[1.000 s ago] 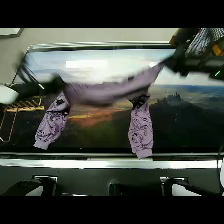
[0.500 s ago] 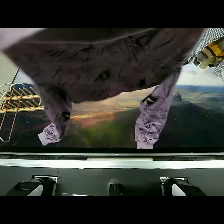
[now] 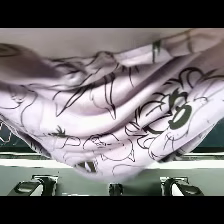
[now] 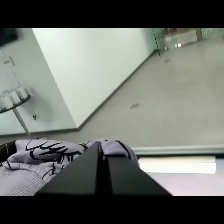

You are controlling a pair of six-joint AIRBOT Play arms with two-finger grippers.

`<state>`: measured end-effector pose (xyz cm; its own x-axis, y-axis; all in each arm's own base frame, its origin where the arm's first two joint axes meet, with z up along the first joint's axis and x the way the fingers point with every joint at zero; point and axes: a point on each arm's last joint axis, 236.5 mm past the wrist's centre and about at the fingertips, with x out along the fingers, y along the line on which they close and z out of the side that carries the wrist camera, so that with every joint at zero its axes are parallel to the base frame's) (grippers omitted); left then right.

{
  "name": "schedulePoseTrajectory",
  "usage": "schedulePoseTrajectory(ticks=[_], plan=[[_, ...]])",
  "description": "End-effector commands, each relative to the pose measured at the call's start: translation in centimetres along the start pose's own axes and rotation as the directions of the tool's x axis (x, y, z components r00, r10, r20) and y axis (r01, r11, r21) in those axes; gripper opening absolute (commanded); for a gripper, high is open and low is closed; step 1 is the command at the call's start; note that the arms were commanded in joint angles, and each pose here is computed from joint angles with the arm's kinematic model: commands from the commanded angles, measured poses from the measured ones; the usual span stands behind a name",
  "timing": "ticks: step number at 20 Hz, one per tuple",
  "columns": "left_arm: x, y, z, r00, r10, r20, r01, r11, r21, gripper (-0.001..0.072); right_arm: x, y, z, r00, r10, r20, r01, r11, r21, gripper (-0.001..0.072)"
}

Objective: Fold the clothes and pants, and hang the long-sleeved shirts on hangers.

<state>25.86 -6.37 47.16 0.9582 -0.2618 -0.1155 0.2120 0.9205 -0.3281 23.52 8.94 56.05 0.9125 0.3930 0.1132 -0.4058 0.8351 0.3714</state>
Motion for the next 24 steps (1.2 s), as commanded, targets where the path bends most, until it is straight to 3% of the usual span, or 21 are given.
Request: schedulePoseTrajectory(ticks=[1, 4, 6, 10, 12, 15, 16, 17, 18, 19, 20, 22, 24], plan=[[7.4, 3.4, -5.9, 0.978, 0.053, -0.202, -0.065, 0.997, -0.052, 0.0025, 6.3, -7.3, -7.0, 0.955, -0.075, -0.288, 0.136, 0.971, 0.198, 0.0038], [17.7, 6.4, -12.6, 0.934, 0.034, -0.355, -0.070, 0.994, -0.088, 0.0025, 13.4, -14.6, -17.1, 0.835, -0.004, -0.550, 0.270, 0.874, 0.404, 0.0038], [24.4, 8.2, -17.0, 0.909, 0.004, -0.416, -0.060, 0.991, -0.123, 0.0025, 17.6, -19.0, -24.5, 0.743, 0.007, -0.669, 0.373, 0.826, 0.423, 0.0039], [35.1, 14.5, -27.0, 0.878, 0.063, -0.475, -0.162, 0.972, -0.172, 0.0025, 26.4, -26.0, -36.0, 0.702, -0.047, -0.711, 0.436, 0.818, 0.376, 0.0039], [37.2, 16.3, -32.8, 0.829, 0.063, -0.555, -0.207, 0.958, -0.200, 0.0025, 28.9, -29.5, -40.8, 0.689, -0.109, -0.716, 0.482, 0.808, 0.340, 0.0039], [37.4, 17.3, -39.6, 0.733, 0.032, -0.679, -0.259, 0.937, -0.236, 0.0027, 29.6, -31.3, -47.6, 0.624, -0.094, -0.775, 0.531, 0.779, 0.334, 0.0048], [37.2, 17.2, -40.8, 0.708, 0.014, -0.706, -0.269, 0.930, -0.252, 0.0046, 29.3, -31.5, -48.9, 0.599, -0.083, -0.796, 0.544, 0.772, 0.329, 0.0091], [37.0, 17.0, -41.2, 0.697, 0.004, -0.717, -0.281, 0.922, -0.268, 0.0193, 28.8, -31.2, -49.7, 0.577, -0.063, -0.815, 0.552, 0.765, 0.332, 0.0180], [36.7, 16.9, -40.8, 0.694, 0.000, -0.720, -0.289, 0.915, -0.280, 0.0478, 28.2, -30.8, -49.6, 0.557, -0.048, -0.829, 0.555, 0.765, 0.328, 0.0307], [36.2, 16.8, -40.0, 0.694, -0.003, -0.720, -0.295, 0.911, -0.288, 0.0674, 27.4, -30.6, -48.9, 0.539, -0.038, -0.841, 0.549, 0.774, 0.317, 0.0374], [35.5, 17.0, -38.7, 0.692, -0.005, -0.722, -0.309, 0.901, -0.303, 0.0690, 26.4, -30.1, -47.5, 0.524, -0.024, -0.851, 0.517, 0.803, 0.296, 0.0394], [33.0, 17.5, -35.1, 0.692, -0.005, -0.722, -0.335, 0.883, -0.328, 0.0691, 23.1, -29.4, -43.7, 0.483, -0.017, -0.876, 0.451, 0.862, 0.232, 0.0511], [29.3, 17.9, -31.9, 0.675, 0.013, -0.738, -0.348, 0.887, -0.302, 0.0691, 18.3, -29.8, -39.8, 0.412, -0.063, -0.909, 0.433, 0.891, 0.134, 0.0519]])
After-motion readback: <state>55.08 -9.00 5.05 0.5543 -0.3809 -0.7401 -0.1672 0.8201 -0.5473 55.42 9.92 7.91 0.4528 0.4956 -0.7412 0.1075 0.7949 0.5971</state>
